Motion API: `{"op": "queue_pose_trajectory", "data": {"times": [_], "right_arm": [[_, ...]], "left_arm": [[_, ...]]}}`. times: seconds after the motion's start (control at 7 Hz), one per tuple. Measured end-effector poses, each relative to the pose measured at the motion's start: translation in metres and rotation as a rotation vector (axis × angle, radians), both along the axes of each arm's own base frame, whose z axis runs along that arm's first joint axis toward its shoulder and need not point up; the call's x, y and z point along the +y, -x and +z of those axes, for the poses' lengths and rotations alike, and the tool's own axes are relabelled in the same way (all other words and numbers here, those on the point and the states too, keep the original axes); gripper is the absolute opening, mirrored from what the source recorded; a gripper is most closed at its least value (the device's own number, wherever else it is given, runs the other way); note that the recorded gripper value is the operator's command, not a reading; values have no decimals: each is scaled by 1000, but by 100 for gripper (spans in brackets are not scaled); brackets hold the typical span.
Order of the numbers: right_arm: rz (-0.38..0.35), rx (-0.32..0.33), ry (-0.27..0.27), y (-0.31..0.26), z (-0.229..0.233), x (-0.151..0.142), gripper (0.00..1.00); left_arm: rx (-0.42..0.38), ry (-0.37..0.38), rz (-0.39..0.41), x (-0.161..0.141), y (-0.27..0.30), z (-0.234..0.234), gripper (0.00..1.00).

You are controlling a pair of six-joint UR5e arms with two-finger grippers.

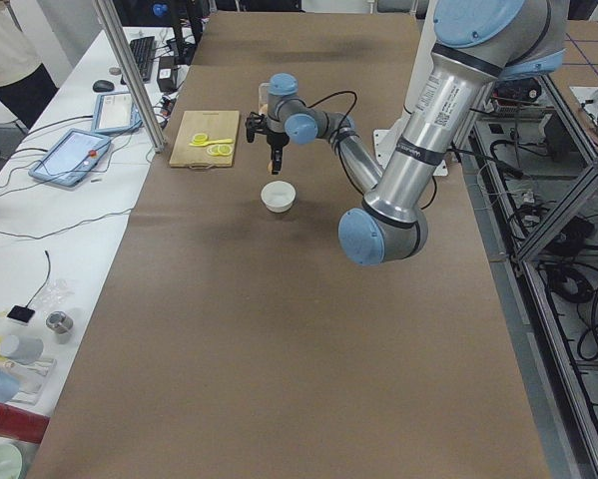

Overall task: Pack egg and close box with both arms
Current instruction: 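Lift the egg out of the bowl with the left gripper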

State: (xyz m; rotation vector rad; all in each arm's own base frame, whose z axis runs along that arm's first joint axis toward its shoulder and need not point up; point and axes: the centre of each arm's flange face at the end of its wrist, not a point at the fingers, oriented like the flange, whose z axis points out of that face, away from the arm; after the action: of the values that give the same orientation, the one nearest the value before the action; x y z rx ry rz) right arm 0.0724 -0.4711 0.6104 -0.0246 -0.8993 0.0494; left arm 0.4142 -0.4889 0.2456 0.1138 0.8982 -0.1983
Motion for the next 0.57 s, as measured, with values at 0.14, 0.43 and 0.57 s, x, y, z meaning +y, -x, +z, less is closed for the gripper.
{"op": "queue_pose_trajectory", "data": {"times": [0.14,0.43,0.57], "right_arm": [[0,0,-2,0,-1,0,100],[0,-6,-3,1,-3,-1,100],[0,-19,-2,2,-3,-1,100]], "left_arm": [[90,4,-50,-8,-10,-18,8],[257,18,-111,-24,-41,-33,8],[323,18,-122,-26,-56,-43,8]]}}
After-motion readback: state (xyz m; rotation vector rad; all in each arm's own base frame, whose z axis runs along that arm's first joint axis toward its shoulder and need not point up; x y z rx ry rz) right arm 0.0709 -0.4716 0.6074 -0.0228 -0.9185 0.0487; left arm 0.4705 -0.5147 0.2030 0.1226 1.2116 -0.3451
